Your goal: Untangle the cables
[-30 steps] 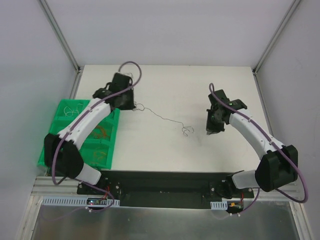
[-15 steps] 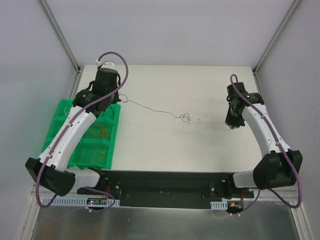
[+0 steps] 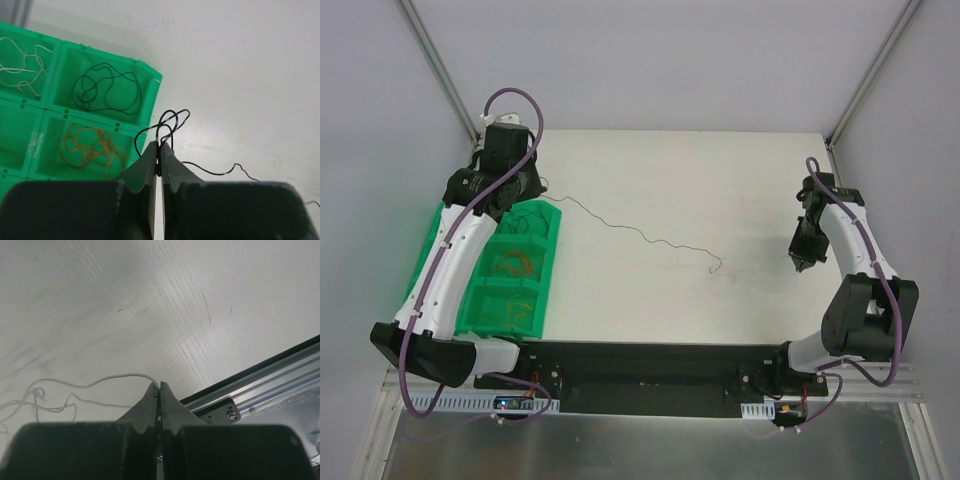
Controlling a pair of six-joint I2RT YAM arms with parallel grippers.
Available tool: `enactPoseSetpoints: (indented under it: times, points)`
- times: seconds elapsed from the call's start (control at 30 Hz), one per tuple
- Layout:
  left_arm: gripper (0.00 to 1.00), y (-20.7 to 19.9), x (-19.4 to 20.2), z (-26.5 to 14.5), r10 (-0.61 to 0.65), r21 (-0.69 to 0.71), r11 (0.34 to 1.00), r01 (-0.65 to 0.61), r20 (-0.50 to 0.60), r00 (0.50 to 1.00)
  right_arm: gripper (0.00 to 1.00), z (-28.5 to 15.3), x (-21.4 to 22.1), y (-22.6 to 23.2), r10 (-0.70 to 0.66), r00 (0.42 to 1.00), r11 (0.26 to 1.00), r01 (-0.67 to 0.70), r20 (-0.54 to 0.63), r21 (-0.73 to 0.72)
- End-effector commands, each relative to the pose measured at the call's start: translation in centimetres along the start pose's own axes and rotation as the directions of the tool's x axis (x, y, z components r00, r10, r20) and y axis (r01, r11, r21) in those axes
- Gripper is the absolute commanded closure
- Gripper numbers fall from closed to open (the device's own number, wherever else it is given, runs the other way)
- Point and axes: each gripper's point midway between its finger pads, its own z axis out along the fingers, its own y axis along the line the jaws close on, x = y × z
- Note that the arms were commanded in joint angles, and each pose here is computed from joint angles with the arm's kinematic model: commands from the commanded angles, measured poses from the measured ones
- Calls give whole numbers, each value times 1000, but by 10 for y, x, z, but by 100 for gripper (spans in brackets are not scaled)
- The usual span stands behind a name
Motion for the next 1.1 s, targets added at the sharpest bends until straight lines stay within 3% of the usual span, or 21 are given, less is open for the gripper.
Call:
enactPoseSetpoints:
  times: [0.0, 0.07, 0.13, 0.27, 0.37, 0.47, 0.73, 0.83, 0.93, 1.07]
  points:
    - [100, -23, 3, -6, -10, 133, 991, 14, -30, 999, 99, 2, -11, -14, 13, 1000, 999, -12, -27, 48]
    - [100, -20, 1, -10, 1, 125, 992, 1, -18, 1000, 100, 1, -16, -22, 25, 1000, 996, -24, -11, 89]
    - [100, 7, -1, -17, -52, -15, 999, 53, 11, 999, 99, 7, -18, -33, 86, 996, 991, -82, -32, 107]
    - [100, 70, -25, -52, -100, -260, 953, 155, 214, 972, 100, 17, -17, -49, 140, 988, 980, -129, -63, 149]
    - [100, 95, -31, -73, -87, -355, 917, 185, 274, 958, 100, 26, -18, -46, 137, 987, 981, -124, -87, 148]
    - [100, 102, -30, -80, -100, -364, 908, 209, 297, 950, 99, 30, -25, -37, 132, 985, 986, -119, -114, 115]
    - [100, 66, -28, -56, -80, -223, 966, 129, 217, 973, 100, 28, -44, -33, 109, 986, 989, -94, -130, 114]
    - [100, 16, -27, -46, -59, 24, 998, 56, 153, 987, 100, 26, -43, -3, 58, 988, 997, -63, -140, -34]
    - [100, -41, -22, -50, -74, 313, 949, 46, 81, 994, 100, 21, -40, 13, -1, 995, 998, -6, -103, -68]
    - [100, -63, -30, -59, -69, 381, 924, 26, 100, 993, 99, 14, -34, 25, -80, 994, 992, 73, -70, -103]
